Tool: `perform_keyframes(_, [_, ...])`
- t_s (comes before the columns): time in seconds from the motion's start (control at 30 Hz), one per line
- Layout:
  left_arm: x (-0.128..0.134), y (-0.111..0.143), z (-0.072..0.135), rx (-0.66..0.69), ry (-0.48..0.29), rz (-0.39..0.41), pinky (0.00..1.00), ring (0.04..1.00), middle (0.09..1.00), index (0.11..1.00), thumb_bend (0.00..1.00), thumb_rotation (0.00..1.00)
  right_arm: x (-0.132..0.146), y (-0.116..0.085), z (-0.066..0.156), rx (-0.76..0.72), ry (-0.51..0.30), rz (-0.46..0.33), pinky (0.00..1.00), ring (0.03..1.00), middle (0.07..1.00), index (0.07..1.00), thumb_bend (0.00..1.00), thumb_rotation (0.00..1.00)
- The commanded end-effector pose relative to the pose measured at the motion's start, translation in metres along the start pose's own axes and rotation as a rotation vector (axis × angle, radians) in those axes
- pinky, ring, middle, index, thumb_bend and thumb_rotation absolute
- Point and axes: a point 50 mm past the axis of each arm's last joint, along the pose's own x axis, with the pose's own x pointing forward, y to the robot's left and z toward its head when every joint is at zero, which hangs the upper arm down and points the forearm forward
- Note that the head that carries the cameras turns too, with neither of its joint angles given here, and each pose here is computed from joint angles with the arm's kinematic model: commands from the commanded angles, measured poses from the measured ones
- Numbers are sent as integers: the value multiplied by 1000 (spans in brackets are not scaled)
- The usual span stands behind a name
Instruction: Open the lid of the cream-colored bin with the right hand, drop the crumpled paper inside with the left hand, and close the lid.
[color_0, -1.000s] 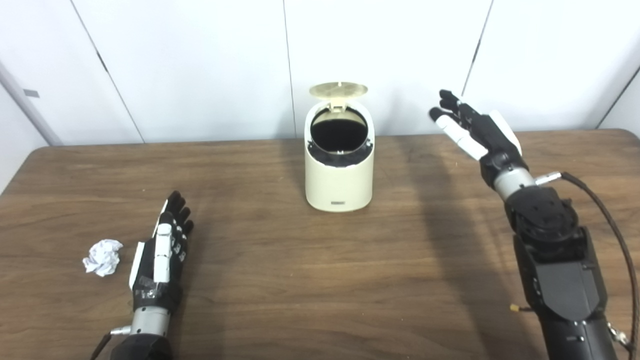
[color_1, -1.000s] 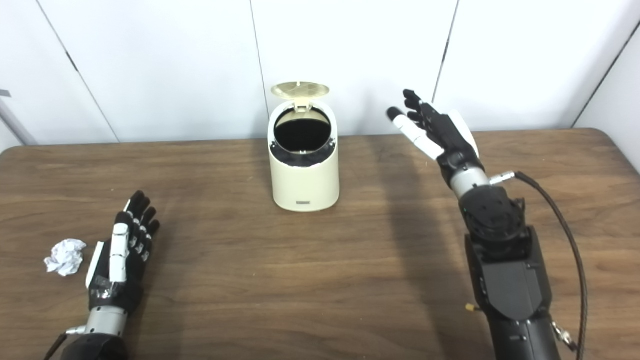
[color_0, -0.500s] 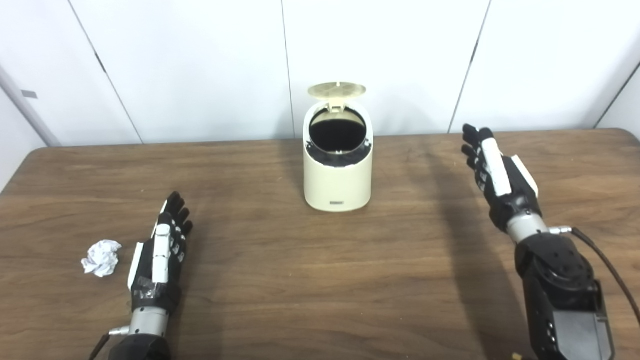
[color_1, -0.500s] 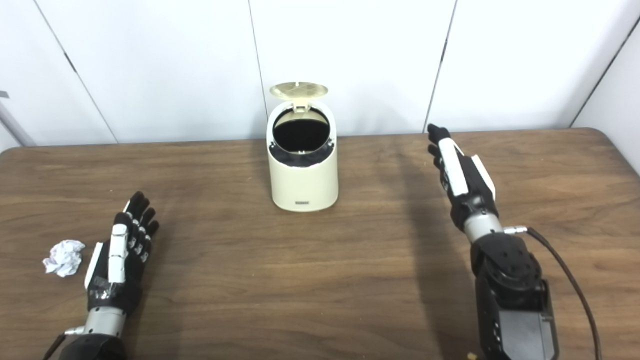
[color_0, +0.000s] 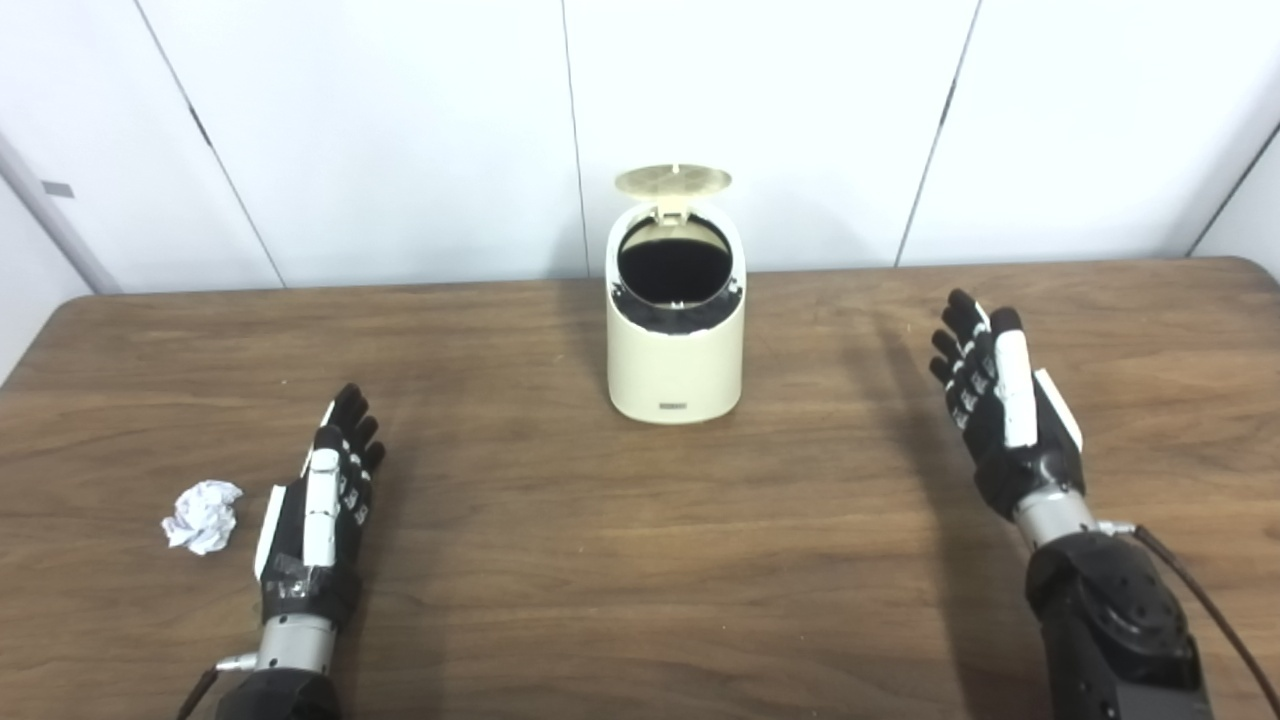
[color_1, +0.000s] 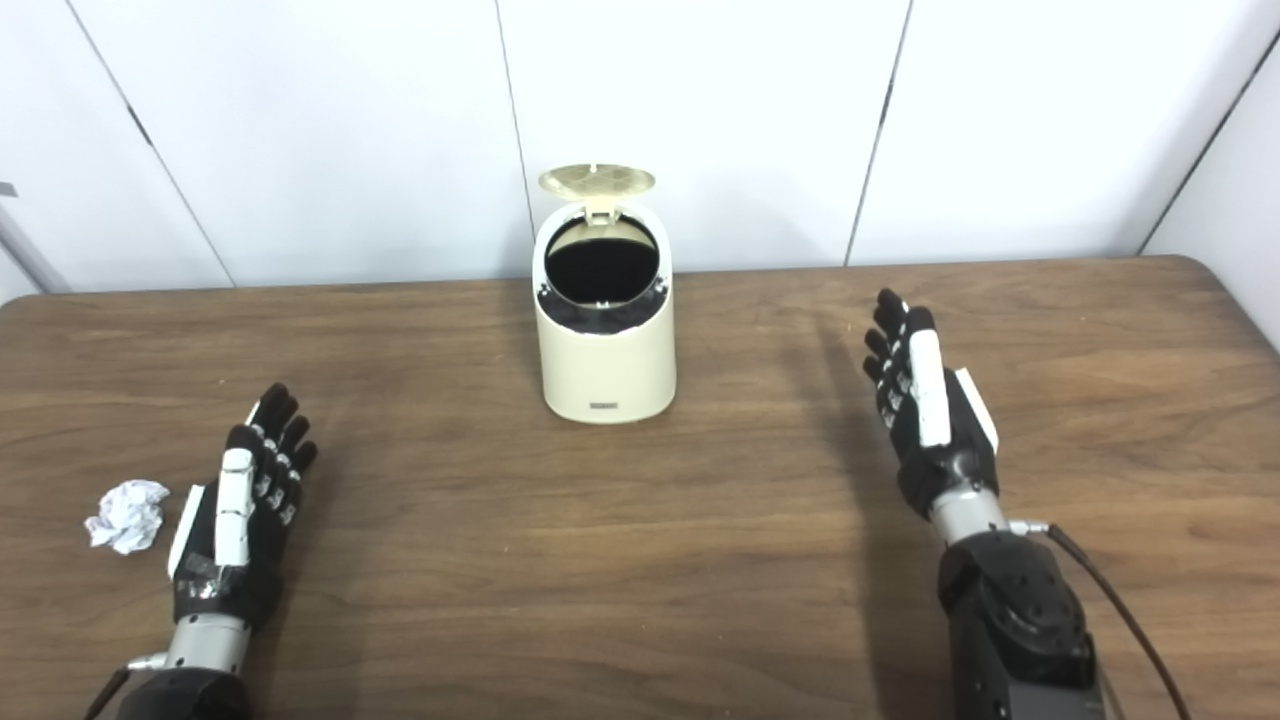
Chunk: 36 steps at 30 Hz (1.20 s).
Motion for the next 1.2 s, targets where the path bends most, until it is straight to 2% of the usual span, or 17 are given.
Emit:
perform_keyframes(0.0, [3, 4, 7, 9, -24, -2, 1000, 1000, 999, 993, 548, 905, 5, 3, 15, 17, -107, 12, 1000, 1000, 1000, 969, 583, 1000])
perform_keyframes(0.37, [1, 4, 6, 2, -27, -7, 1000, 1000, 999, 993, 558, 897, -2, -3, -7, 9, -125, -5, 1000, 1000, 1000, 963, 568, 1000])
perform_keyframes(0.7, [0, 2, 5, 5, -28, 2, 1000, 999, 998, 989, 559, 891, -8, -7, -16, -4, -126, -16, 1000, 1000, 991, 951, 568, 1000])
perform_keyframes(0.93, [-1, -4, 5, -12, -32, 6, 1000, 991, 989, 978, 547, 880, -10, -8, -17, -4, -119, -20, 1000, 1000, 989, 961, 530, 1000])
perform_keyframes(1.17, [-1, -13, 4, 8, -33, -4, 1000, 995, 990, 984, 566, 897, -10, -22, -22, -7, -113, -4, 1000, 1000, 993, 968, 508, 1000])
